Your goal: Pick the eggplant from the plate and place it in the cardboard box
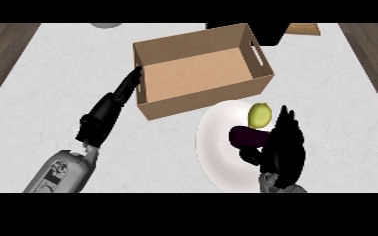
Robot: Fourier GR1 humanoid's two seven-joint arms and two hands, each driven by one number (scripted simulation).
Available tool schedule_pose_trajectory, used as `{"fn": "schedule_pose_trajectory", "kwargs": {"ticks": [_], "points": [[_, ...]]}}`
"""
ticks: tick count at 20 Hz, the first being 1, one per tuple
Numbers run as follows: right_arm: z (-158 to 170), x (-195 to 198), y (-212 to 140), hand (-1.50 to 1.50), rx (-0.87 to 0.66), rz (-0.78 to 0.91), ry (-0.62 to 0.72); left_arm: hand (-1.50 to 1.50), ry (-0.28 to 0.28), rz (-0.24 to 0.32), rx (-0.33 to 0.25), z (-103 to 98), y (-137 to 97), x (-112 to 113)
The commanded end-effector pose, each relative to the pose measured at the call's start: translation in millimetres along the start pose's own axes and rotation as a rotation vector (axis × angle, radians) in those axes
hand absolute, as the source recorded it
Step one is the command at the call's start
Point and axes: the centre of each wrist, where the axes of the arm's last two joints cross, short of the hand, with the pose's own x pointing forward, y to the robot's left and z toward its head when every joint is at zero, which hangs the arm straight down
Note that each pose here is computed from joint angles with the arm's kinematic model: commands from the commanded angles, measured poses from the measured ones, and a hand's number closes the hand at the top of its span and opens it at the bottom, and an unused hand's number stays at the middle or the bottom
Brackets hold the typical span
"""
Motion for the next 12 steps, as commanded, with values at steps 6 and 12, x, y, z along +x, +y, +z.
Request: {"fn": "schedule_pose_trajectory", "kwargs": {"ticks": [6,12], "points": [[-3,3,6,-1.5,0.07,0.094,0.274,0.0,0.001,-0.006,0.003,9,11,-1],[-11,11,9,-1.5,0.058,0.099,0.276,0.0,0.007,0.008,0.001,2,-3,2]]}}
